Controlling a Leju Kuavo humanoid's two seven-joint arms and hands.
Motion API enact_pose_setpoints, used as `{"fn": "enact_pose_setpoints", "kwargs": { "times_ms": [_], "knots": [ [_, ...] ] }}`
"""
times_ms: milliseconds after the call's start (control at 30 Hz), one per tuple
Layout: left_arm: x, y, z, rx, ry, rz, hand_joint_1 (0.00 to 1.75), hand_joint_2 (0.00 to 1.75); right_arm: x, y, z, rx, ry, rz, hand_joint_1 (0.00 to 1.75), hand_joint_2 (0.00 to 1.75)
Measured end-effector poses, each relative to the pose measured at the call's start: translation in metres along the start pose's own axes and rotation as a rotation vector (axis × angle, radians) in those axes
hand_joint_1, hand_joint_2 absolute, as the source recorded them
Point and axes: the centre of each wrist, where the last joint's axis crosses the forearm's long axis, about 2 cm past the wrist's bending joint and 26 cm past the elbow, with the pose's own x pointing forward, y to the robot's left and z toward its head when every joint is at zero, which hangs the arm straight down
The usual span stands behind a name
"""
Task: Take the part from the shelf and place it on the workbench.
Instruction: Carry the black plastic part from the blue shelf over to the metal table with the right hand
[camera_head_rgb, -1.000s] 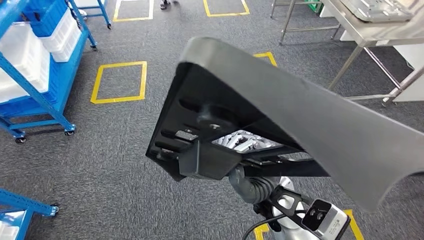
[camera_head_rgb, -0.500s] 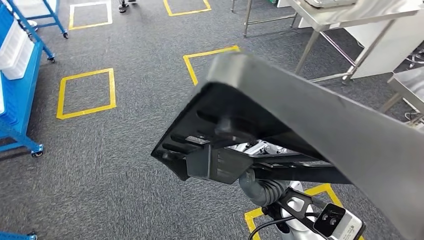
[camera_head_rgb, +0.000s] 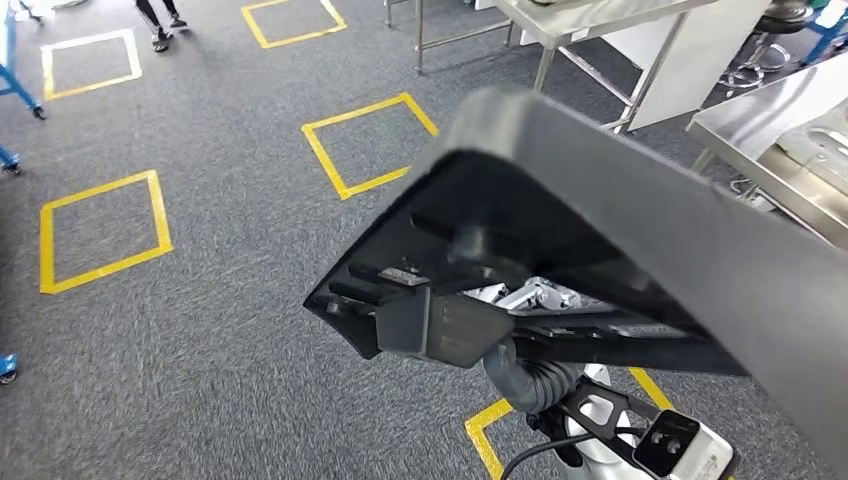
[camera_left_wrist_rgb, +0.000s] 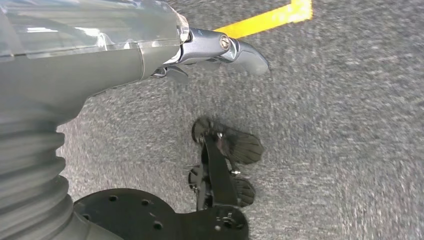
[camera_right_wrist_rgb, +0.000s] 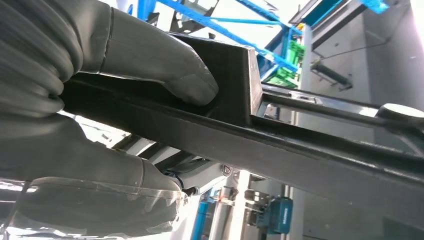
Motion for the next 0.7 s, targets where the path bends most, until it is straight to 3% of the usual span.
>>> {"fn": "enact_pose_setpoints", "kwargs": {
  "times_ms": [700],
  "knots": [
    [0.0039, -0.0012, -0.0009, -0.001, -0.008, 0.001, 0.0, 1.75, 0.0012, -0.0017, 0.0003, 0.003, -0.001, 0.005, 1.75, 1.75]
  ]
}}
